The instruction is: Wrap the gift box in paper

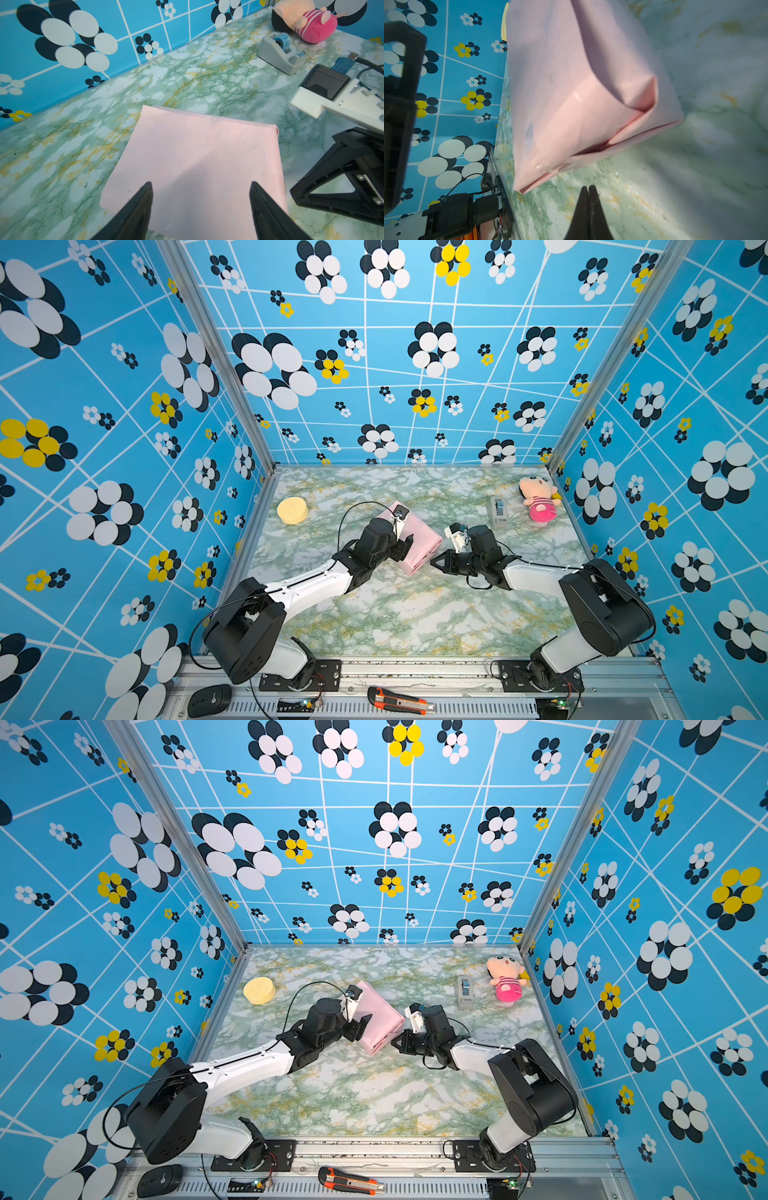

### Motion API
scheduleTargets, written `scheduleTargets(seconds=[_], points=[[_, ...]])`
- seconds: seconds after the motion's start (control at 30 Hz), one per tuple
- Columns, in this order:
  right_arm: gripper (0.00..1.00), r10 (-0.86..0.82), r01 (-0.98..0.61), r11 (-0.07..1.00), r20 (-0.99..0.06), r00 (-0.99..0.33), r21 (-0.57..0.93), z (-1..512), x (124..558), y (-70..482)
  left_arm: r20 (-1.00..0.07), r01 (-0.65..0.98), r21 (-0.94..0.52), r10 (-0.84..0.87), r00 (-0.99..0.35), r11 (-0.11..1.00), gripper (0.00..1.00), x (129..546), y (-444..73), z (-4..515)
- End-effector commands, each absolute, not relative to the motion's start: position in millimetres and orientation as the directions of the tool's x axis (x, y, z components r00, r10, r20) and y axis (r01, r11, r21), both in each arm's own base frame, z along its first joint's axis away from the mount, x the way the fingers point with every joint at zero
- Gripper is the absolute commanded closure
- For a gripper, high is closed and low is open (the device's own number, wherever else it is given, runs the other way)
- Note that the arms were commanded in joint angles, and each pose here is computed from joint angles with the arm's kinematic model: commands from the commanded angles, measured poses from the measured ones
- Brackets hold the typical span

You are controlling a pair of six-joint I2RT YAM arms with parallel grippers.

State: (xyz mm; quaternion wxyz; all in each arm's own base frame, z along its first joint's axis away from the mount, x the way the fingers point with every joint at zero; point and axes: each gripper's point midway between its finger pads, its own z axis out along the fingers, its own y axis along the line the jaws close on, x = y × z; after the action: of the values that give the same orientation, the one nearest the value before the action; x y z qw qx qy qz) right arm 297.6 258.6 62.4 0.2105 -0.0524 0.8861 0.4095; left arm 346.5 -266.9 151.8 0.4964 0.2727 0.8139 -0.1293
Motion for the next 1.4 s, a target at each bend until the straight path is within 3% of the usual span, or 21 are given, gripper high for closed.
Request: scheduleTargets(seconds=[0.0,0.23,0.43,0.53,0.7,0.8,0.97,1.2,1.37], points=[[1.0,0.094,-0.312,0.634,-0.471,-0.877,0.708,76.3,315.5,270.7,-0.838,0.59,0.002,0.323,-0.44,0.807,0.27,347.1,-273.0,125.7],[1.0,0.112,-0.326,0.624,-0.494,-0.862,0.71,81.0,330.1,278.0,-0.812,0.59,-0.031,0.323,-0.485,0.807,0.27,349.9,-276.6,100.1],[1.0,0.093,-0.353,0.639,-0.524,-0.846,0.684,100.1,320.7,270.6,-0.832,0.563,-0.05,0.277,-0.48,0.825,0.26,351.9,-267.8,130.9],[0.89,0.041,-0.399,0.674,-0.571,-0.82,0.622,125.6,314.1,260.7,-0.833,0.485,-0.105,0.189,-0.519,0.868,0.24,349.5,-245.9,158.5],[0.58,-0.071,-0.453,0.75,-0.623,-0.779,0.482,166.6,333.7,245.8,-0.741,0.261,-0.311,-0.061,-0.669,0.914,0.2,333.9,-190.4,176.2],[0.45,-0.111,-0.407,0.793,-0.551,-0.827,0.452,169.2,359.0,237.2,-0.617,0.125,-0.463,-0.219,-0.756,0.878,0.19,319.8,-169.3,162.9],[0.37,-0.204,-0.39,0.811,-0.414,-0.887,0.436,155.3,391.1,242.9,-0.485,0.002,-0.599,-0.361,-0.797,0.801,0.17,305.5,-162.2,142.2],[0.35,-0.248,-0.377,0.773,-0.303,-0.92,0.51,123.7,405.4,265.8,-0.391,-0.065,-0.666,-0.422,-0.818,0.743,0.15,305.0,-167.2,118.6],[0.37,-0.268,-0.337,0.747,-0.205,-0.941,0.573,111.1,377.1,271.3,-0.366,-0.033,-0.723,-0.422,-0.829,0.69,0.15,316.1,-184.0,115.2]])
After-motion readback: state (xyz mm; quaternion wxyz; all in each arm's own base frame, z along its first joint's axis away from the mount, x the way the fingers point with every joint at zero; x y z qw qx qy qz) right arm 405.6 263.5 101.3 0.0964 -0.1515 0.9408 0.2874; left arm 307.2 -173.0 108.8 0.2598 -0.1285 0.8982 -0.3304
